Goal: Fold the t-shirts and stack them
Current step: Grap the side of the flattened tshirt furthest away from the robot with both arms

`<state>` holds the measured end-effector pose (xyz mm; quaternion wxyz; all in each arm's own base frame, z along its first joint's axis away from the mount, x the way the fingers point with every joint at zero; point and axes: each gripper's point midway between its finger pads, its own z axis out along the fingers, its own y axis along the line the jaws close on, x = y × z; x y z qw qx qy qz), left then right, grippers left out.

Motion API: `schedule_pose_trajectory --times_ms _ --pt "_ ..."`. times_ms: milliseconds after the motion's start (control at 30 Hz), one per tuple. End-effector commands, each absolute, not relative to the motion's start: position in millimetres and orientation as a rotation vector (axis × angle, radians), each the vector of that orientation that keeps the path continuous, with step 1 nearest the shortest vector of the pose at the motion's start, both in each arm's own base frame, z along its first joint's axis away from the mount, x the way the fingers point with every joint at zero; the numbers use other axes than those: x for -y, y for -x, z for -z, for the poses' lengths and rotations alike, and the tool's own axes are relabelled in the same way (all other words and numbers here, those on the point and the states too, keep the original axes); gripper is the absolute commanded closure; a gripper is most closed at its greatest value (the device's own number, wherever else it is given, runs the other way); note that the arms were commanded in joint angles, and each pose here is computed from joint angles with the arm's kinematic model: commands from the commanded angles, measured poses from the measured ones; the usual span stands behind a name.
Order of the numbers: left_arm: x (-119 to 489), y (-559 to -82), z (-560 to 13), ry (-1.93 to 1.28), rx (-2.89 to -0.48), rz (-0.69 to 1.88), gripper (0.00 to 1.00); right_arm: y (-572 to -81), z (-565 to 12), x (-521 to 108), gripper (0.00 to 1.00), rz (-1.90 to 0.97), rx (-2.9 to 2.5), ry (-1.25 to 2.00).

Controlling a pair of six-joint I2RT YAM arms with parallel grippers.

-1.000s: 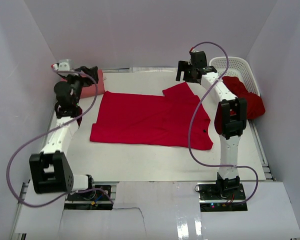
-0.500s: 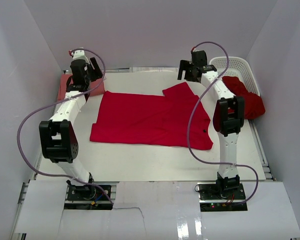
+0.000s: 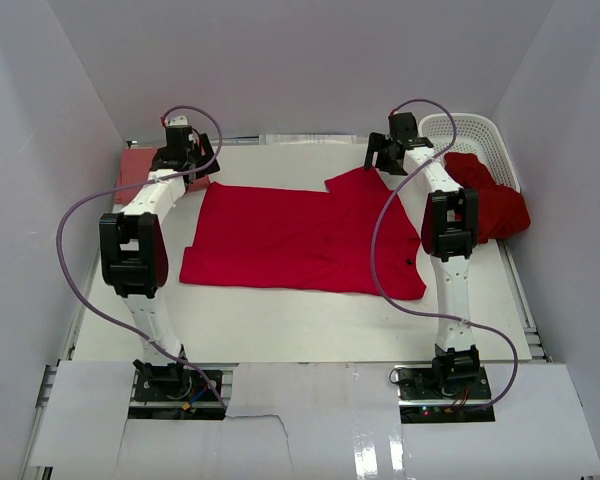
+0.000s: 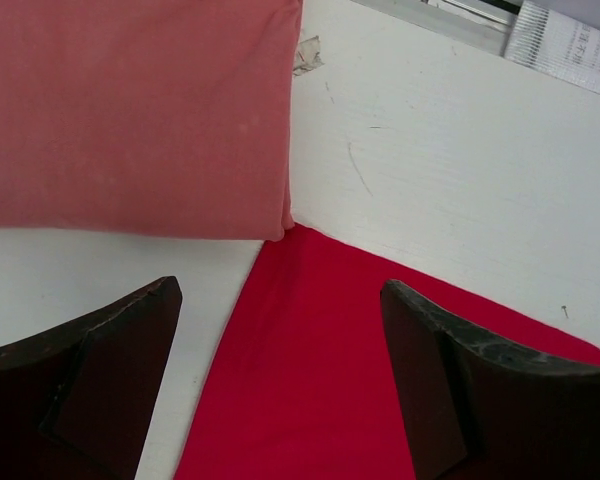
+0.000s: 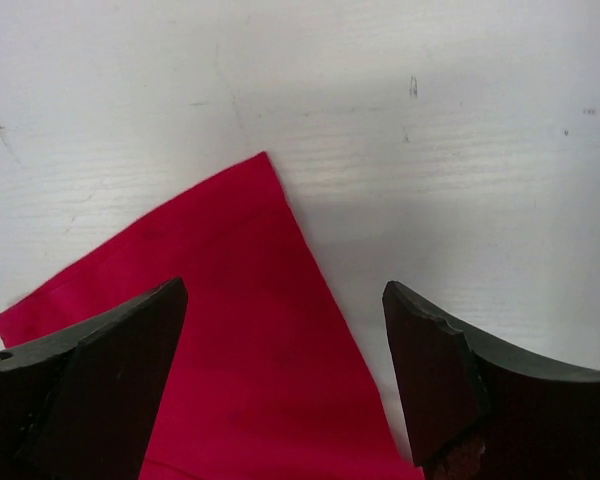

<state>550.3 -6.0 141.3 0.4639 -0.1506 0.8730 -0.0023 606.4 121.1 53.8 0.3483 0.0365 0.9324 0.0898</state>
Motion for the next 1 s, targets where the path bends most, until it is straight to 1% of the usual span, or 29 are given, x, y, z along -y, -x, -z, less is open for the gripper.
schedule_pose_trajectory --times_ms 0,133,200,333,567,600,733,800,967 --pt "20 -557 -150 0.316 -2.131 0.039 0.07 -630 -80 -127 0.15 -0.270 -2.307 -0.048" --pt "23 -560 -137 0.262 -2.147 -0.046 0.07 -635 -71 -134 0.20 -0.329 -2.298 -0.016" --pt "28 -562 -129 0.240 -2.160 -0.059 0.07 -636 -66 -136 0.25 -0.335 -2.297 -0.012" --pt "32 -567 -113 0.233 -2.187 -0.080 0.07 -638 -53 -138 0.27 -0.348 -2.310 -0.006" --pt "29 -564 -112 0.251 -2.186 -0.093 0.06 -645 -40 -133 0.32 -0.316 -2.299 -0.015" --pt "29 -563 -111 0.252 -2.187 -0.095 0.06 -645 -38 -132 0.35 -0.305 -2.301 -0.020" --pt "30 -563 -110 0.249 -2.185 -0.089 0.06 -647 -33 -130 0.36 -0.293 -2.301 -0.017" --pt "30 -562 -109 0.246 -2.187 -0.087 0.06 -648 -29 -130 0.41 -0.292 -2.299 -0.018" --pt "28 -562 -112 0.246 -2.181 -0.103 0.06 -648 -23 -130 0.45 -0.291 -2.307 -0.018"
